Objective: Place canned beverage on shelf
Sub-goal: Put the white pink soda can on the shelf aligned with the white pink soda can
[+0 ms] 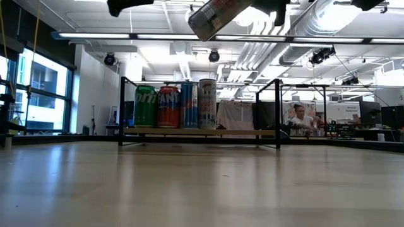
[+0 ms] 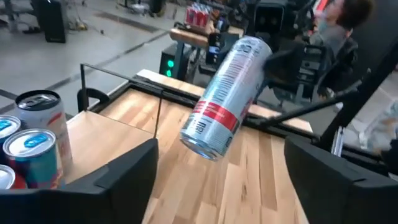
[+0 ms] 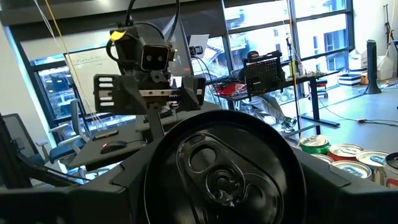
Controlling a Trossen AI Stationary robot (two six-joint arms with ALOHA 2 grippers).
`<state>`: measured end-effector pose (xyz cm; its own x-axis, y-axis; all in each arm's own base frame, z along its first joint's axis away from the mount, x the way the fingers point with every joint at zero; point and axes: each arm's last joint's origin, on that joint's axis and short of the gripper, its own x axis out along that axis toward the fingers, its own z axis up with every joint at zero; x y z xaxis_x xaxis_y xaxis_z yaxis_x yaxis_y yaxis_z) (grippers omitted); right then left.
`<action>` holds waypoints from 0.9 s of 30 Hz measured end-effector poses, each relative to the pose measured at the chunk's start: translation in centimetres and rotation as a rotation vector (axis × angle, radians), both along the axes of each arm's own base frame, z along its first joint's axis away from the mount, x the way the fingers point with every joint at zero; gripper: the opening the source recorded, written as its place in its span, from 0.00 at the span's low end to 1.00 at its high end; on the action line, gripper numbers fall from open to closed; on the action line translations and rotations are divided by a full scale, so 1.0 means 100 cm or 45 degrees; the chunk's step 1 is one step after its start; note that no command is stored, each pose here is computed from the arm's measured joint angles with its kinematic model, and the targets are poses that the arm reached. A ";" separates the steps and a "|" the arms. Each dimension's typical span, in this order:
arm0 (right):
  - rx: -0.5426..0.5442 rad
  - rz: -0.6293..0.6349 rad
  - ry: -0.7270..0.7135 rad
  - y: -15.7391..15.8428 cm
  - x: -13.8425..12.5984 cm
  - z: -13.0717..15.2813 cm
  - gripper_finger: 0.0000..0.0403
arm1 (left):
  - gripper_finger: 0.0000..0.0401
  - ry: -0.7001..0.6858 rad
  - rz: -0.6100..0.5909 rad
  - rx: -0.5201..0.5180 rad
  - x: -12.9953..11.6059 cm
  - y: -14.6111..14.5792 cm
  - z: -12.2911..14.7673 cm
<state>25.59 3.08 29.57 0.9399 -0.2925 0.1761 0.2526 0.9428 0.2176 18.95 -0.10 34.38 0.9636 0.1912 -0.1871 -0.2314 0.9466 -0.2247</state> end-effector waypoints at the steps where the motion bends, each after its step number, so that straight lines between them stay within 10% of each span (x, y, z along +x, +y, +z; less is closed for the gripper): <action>1: 0.000 0.000 0.001 0.000 0.000 0.000 0.63 | 0.78 0.015 -0.011 0.008 0.002 0.000 0.002; 27: 0.064 0.078 0.103 0.002 0.002 -0.009 0.63 | 0.83 0.227 -0.107 0.183 0.106 -0.005 -0.047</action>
<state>25.76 3.26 28.64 0.9668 -0.2406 0.0858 0.2134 0.9455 0.2460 29.53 -0.64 29.73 0.9314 0.1484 -0.3322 -0.1743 0.9835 -0.0493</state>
